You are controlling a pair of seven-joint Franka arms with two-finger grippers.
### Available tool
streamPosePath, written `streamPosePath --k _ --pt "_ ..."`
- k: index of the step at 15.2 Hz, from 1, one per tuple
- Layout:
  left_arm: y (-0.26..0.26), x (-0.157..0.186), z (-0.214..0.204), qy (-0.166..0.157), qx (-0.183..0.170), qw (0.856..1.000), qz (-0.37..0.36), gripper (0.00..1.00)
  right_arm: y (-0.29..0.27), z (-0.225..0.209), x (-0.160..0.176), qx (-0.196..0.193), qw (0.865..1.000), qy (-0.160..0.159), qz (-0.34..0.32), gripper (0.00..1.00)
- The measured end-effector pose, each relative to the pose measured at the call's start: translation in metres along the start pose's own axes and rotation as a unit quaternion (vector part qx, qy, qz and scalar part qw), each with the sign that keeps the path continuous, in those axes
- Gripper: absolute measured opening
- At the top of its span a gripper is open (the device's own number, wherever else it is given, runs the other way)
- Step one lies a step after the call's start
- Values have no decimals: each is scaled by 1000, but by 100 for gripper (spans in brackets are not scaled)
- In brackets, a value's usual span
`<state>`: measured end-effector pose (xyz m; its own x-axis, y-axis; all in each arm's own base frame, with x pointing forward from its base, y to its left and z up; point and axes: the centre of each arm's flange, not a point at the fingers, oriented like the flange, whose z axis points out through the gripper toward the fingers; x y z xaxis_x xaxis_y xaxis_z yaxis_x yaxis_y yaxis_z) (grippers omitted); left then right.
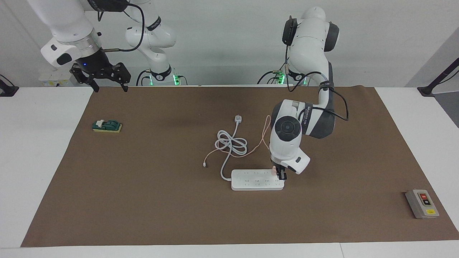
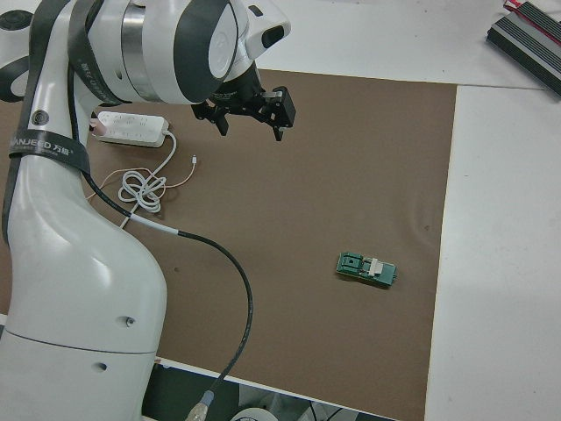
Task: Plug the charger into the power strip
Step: 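Open the left gripper and lift it off the plugged charger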
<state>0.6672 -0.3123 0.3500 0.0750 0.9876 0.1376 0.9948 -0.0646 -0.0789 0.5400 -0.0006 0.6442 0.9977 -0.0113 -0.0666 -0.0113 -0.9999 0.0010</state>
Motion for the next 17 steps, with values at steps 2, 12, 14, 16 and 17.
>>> streamPosePath --k 2,12,14,16,17 --pt "0 0 0 0 0 1000 0 29 0 0 0 0 1000 0 0 100" --pt "-2 5 15 -14 18 1000 -7 83 0 0 0 0 1000 0 0 100" --pt "-1 22 -2 -31 21 999 -9 100 0 0 0 0 1000 0 0 100" --pt "-3 46 -28 -47 25 999 -4 100 0 0 0 0 1000 0 0 100" --pt "-4 56 -41 -51 25 998 1 100 0 0 0 0 1000 0 0 100"
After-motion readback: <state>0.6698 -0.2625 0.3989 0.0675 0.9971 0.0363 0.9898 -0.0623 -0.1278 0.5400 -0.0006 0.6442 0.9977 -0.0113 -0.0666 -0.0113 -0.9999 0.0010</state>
